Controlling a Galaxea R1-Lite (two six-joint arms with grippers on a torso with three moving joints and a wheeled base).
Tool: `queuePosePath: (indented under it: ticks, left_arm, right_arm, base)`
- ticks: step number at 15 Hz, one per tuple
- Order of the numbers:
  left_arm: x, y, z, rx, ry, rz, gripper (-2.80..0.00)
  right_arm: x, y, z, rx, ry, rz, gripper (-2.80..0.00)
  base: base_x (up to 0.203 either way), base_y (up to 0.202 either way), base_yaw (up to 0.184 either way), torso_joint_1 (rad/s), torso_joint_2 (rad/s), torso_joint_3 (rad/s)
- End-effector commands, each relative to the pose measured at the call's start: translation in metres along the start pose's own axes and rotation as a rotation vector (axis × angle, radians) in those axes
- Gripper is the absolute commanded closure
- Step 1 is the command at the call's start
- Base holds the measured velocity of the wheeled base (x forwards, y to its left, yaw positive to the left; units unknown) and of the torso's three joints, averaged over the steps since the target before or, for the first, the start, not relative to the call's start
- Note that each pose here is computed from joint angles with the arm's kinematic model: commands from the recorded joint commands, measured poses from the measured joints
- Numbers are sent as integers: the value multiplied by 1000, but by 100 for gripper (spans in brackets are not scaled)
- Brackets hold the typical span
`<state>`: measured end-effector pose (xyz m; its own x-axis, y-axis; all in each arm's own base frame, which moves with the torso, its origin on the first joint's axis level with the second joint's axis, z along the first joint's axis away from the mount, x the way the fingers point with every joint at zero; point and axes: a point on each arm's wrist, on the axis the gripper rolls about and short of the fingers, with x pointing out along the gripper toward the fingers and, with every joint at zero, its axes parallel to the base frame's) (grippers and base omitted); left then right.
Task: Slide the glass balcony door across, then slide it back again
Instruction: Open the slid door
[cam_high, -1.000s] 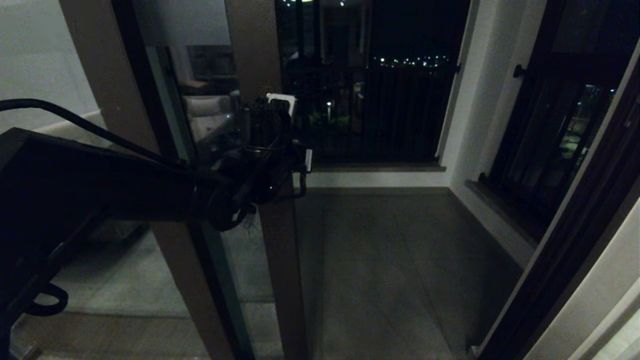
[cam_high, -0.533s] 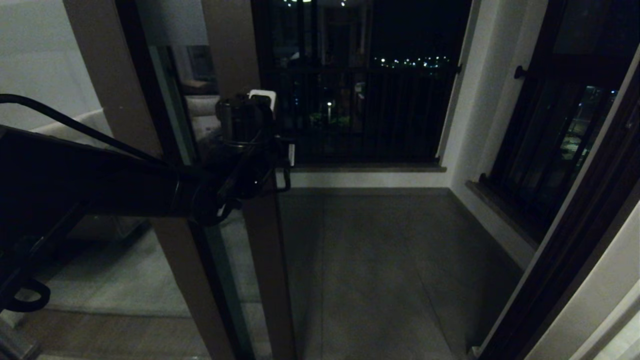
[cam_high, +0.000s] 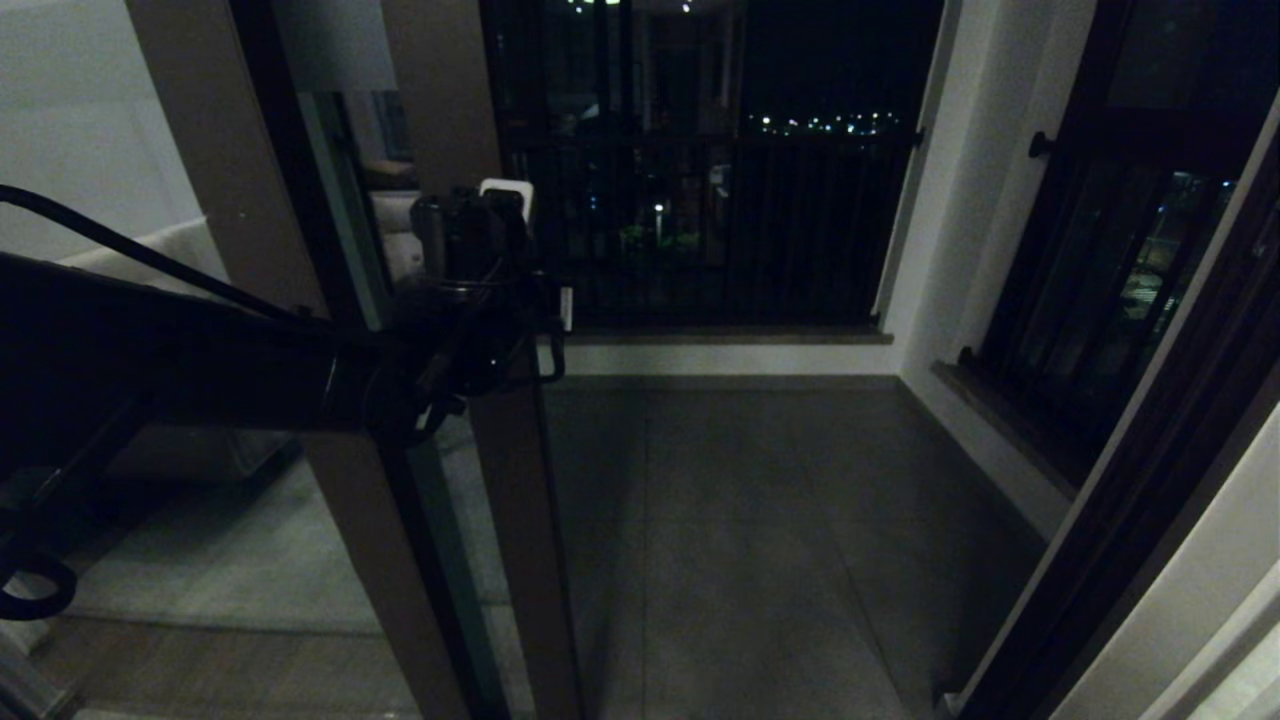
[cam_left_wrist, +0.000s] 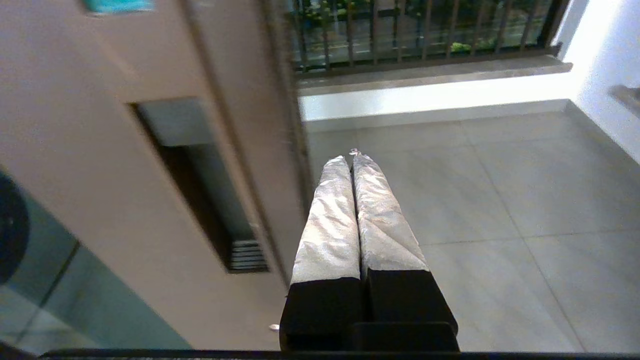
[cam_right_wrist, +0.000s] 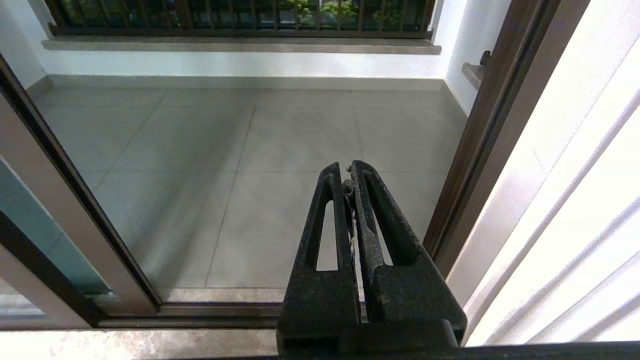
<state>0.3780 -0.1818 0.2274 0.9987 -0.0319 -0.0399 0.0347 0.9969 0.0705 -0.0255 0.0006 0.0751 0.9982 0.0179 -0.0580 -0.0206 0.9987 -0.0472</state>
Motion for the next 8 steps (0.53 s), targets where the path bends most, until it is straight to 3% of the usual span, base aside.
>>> queuePosePath:
  ticks: [1, 8]
  left_arm:
    - [3, 6, -1, -1, 0, 16, 0]
    - [8, 20, -5, 1, 14, 49, 0]
  right_arm:
    - [0, 0, 0, -1, 2, 1, 0]
    - [0, 0, 0, -1, 2, 1, 0]
  base:
    - [0, 0, 0, 0, 0, 0]
    - [0, 0, 0, 0, 0, 0]
